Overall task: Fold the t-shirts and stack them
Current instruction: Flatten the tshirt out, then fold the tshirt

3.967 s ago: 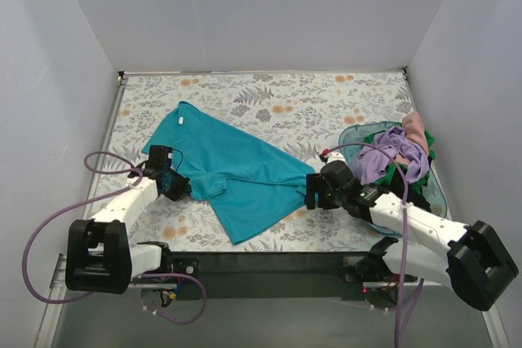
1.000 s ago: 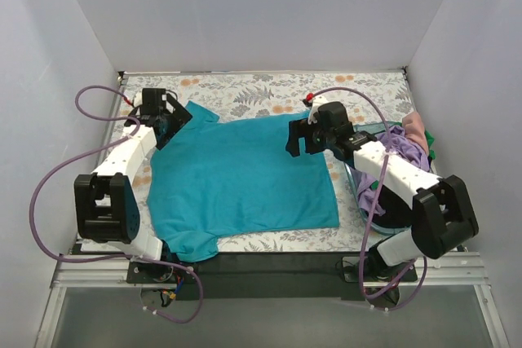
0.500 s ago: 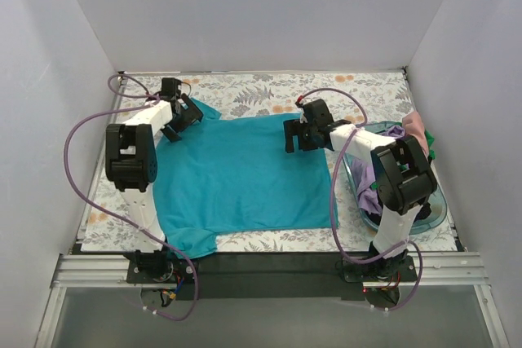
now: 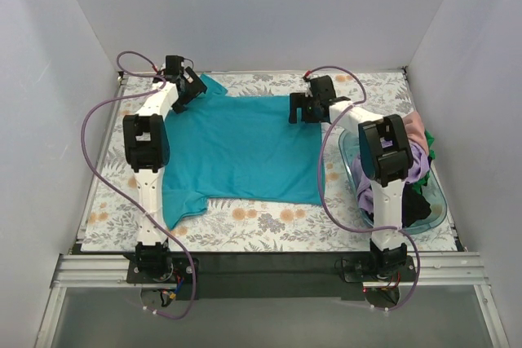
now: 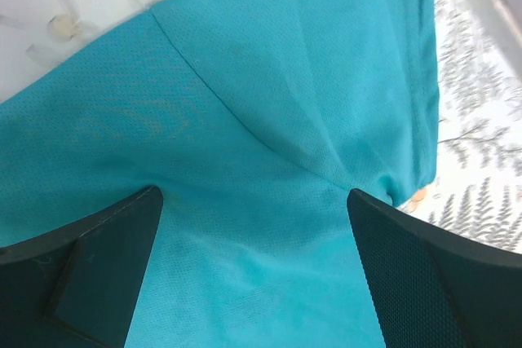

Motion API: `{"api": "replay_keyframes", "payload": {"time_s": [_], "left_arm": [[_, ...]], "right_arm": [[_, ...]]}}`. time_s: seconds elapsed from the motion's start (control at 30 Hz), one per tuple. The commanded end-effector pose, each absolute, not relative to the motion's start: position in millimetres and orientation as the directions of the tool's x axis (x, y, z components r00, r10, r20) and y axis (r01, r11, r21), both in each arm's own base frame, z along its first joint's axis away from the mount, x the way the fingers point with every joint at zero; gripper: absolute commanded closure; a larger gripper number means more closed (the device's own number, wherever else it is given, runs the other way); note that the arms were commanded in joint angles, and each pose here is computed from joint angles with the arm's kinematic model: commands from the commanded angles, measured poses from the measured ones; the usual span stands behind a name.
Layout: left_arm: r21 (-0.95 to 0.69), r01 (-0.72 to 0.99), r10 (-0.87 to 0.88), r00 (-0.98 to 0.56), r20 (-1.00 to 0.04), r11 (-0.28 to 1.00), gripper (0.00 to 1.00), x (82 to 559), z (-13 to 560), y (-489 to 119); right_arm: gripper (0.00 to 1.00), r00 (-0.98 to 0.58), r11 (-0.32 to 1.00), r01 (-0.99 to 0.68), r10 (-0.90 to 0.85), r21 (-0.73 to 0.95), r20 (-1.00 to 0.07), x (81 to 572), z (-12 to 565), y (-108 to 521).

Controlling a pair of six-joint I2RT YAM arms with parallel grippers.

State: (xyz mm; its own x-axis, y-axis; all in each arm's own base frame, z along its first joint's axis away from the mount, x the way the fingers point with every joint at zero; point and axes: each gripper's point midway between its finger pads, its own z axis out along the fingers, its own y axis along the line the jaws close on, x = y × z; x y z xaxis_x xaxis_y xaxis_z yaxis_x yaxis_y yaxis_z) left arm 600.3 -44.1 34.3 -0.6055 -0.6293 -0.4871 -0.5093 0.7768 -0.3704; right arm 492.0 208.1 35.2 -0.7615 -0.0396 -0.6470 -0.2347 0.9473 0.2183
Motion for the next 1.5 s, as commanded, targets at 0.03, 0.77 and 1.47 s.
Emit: {"api": "replay_keyframes", "payload": {"time_s": [0.03,0.77,1.47], "left_arm": [[-0.359,-0.514,-0.621,-0.713,-0.326,0.779,0.02,579,-28,-66],[-0.433,-0.583,-0.726,-0.526,-0.443,0.688,0.02,413,166,-41],[-0.395,-0.79,-0.883,-0.425,-0.198,0.469,0.1,189,58,-58]], "right_arm": [[0.01,-0.745,0.933,-0.255,-0.023,0.253,-0.667,533,30,204],[0.02,-0.6,0.9,-0.372,-0.047,0.226,-0.798,398,189,214],[0.02,-0.651,0.906,-0.169,0.192,0.387,-0.735,233,114,157]]}}
